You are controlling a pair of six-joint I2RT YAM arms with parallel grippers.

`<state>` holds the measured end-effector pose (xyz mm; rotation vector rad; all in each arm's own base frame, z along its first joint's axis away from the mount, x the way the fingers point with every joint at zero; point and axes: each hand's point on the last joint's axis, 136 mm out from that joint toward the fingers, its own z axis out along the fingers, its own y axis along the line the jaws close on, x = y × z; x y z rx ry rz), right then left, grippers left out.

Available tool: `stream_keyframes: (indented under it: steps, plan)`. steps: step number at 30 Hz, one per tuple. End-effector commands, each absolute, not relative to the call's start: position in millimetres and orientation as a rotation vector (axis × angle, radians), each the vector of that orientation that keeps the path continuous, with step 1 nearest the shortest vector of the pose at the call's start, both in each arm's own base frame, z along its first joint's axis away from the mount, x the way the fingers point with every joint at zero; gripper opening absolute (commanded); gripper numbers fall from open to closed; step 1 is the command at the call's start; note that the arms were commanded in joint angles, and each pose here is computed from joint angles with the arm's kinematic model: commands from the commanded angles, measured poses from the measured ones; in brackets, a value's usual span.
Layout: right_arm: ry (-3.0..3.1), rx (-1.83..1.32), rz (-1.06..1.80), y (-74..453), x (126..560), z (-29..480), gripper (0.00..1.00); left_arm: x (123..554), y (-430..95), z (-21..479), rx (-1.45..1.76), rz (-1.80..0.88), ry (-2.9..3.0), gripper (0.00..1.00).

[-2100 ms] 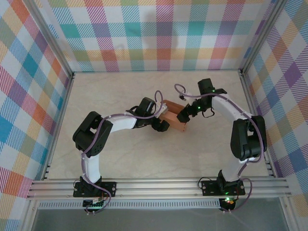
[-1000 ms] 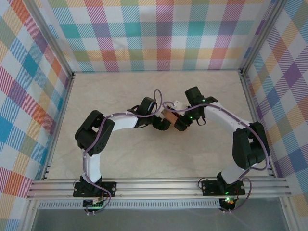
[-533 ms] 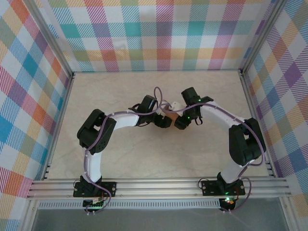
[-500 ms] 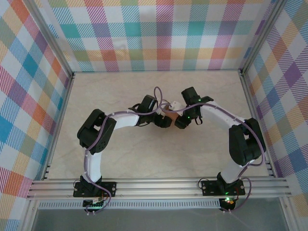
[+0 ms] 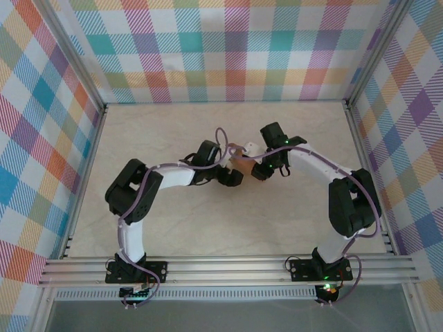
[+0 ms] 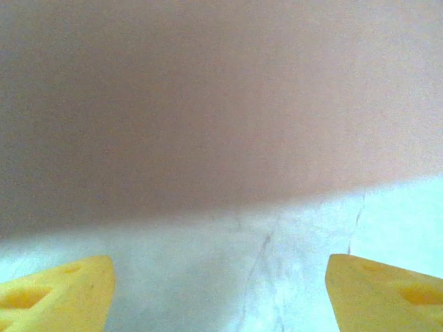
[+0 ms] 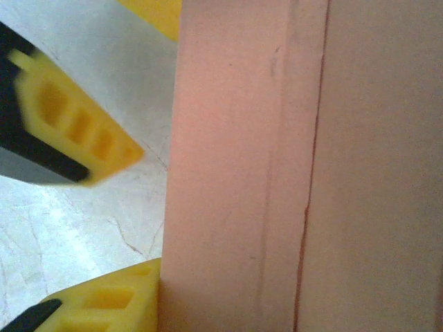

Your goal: Fold the paper box

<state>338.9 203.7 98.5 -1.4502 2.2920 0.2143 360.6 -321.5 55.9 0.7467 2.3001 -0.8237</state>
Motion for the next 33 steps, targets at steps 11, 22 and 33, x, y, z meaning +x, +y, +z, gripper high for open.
stream_keyframes:
  steps: [11, 22, 33]
  plan:
    - [2.244, -1.561, 0.619, 228, 310, 115, 0.28, 349, -251, 113, 0.804, -1.032, 2.018, 1.00]
    - [2.089, -1.568, 0.900, 251, 285, 154, 0.27, 325, -264, 142, 1.129, -1.254, 1.780, 0.99]
    - [2.013, -1.577, 1.031, 256, 264, 178, 0.26, 288, -272, 156, 1.336, -1.335, 1.669, 0.81]
